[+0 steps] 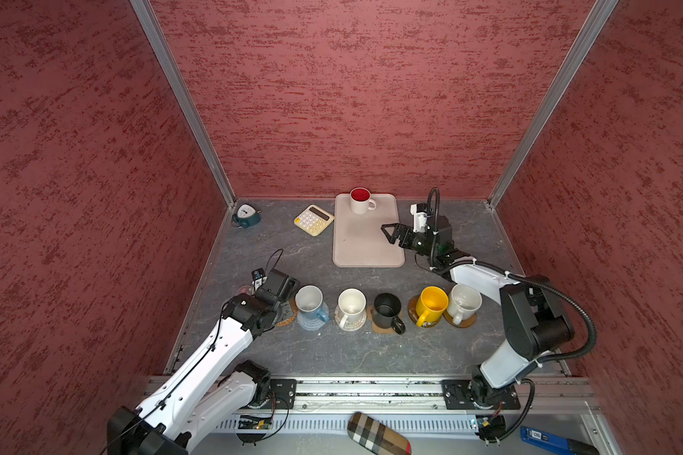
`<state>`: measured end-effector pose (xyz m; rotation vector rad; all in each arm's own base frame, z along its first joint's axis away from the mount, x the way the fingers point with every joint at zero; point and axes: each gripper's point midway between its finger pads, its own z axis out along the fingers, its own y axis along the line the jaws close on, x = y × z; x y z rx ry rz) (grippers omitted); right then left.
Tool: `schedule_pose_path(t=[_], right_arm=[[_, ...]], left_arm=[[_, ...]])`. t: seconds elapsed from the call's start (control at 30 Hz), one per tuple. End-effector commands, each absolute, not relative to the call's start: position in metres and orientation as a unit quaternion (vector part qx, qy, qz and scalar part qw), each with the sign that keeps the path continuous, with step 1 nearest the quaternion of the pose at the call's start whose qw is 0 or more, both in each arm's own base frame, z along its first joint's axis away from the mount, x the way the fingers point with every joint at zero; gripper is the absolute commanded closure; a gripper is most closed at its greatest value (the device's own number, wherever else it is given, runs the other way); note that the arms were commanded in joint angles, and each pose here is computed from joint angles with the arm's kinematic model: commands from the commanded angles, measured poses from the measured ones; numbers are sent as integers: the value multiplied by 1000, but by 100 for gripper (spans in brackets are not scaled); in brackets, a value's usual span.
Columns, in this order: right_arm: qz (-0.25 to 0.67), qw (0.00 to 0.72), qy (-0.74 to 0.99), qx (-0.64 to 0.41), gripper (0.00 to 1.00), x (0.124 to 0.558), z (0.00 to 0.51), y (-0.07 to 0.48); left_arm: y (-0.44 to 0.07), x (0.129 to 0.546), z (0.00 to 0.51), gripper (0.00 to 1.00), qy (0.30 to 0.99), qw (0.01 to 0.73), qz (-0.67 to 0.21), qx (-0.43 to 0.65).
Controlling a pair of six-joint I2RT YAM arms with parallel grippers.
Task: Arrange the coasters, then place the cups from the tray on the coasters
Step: 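Lower the lilac mug toward the pink flower coaster with left gripper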
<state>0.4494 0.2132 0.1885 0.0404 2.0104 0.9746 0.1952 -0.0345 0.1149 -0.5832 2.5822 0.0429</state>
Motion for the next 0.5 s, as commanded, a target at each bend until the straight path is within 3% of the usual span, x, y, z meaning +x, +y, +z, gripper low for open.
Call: schedule_pose_path(t=[0.0, 0.47], right_arm=[[395, 447, 802, 24, 1, 457, 195, 212], [392, 444, 805, 22, 1, 459, 192, 212]], left_arm=[[-38, 210, 124, 100, 929, 291, -3, -229], [-42, 211, 110, 100, 931, 291, -10, -220]])
